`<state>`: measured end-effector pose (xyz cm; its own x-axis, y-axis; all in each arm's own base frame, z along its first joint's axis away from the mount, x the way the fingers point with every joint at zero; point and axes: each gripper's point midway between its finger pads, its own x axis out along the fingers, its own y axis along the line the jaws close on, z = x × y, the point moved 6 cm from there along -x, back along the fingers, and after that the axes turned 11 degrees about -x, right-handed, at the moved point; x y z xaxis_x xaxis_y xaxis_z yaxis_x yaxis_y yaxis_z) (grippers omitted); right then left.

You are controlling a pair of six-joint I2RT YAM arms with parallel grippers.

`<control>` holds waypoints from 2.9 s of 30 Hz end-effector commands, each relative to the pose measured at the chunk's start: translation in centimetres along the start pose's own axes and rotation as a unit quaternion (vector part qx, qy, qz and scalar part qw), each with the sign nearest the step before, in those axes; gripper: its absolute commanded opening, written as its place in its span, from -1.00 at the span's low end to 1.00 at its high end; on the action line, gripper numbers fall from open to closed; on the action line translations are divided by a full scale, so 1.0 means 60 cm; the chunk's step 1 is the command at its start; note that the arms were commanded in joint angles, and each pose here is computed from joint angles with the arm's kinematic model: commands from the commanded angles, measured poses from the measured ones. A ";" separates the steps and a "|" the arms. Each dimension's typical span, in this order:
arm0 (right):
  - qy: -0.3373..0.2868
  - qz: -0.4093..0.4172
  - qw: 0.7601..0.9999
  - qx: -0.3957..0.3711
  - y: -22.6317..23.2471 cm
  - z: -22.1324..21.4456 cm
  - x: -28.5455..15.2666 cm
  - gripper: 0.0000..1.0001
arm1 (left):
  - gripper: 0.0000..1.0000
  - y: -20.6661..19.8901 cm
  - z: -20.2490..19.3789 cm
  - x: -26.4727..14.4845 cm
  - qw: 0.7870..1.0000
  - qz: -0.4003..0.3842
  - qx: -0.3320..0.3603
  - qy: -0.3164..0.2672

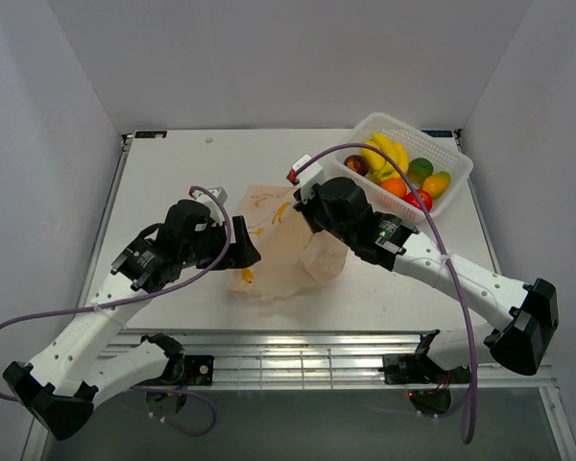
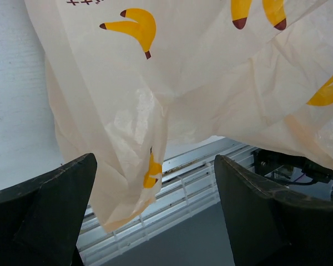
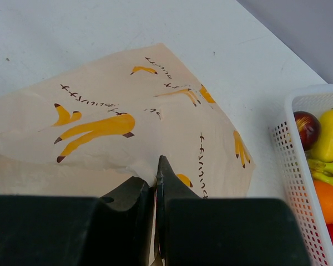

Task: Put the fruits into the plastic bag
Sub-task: Expand the plastic bag at the center of the board, then pick up the fake fruit from the bin.

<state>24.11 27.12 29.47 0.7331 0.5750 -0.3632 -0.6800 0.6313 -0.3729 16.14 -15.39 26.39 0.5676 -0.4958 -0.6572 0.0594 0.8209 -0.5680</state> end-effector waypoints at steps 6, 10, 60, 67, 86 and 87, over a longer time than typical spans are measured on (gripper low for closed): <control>-0.038 -0.011 0.999 0.001 -0.021 0.039 -0.024 -0.85 | 0.96 0.002 0.005 0.029 0.999 0.026 0.030 0.017; -0.039 -0.013 0.999 0.004 -0.023 0.042 -0.026 -0.85 | 0.96 -0.013 -0.014 0.036 0.998 -0.009 0.034 0.047; -0.197 0.197 0.959 -0.053 0.045 0.089 0.104 -0.79 | -1.00 -0.062 0.013 -0.023 0.994 -0.002 -0.054 -0.092; -0.130 0.183 0.972 0.069 -0.040 0.033 0.083 0.46 | -1.00 -0.100 0.017 0.011 0.996 -0.048 -0.035 -0.069; 0.207 -0.180 0.909 0.314 -0.340 -0.240 0.023 0.80 | -1.00 -0.123 0.019 0.057 0.998 -0.042 -0.026 -0.035; 0.213 -0.194 0.905 0.313 -0.358 -0.233 0.026 0.80 | -1.00 -0.123 0.019 0.058 0.998 -0.041 -0.027 -0.035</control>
<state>39.28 9.00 25.92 0.8053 0.2436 -0.5405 -0.2845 0.9586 0.0082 18.51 -22.49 26.75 0.5984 -0.4988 -0.6269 0.0283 0.7952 -0.6057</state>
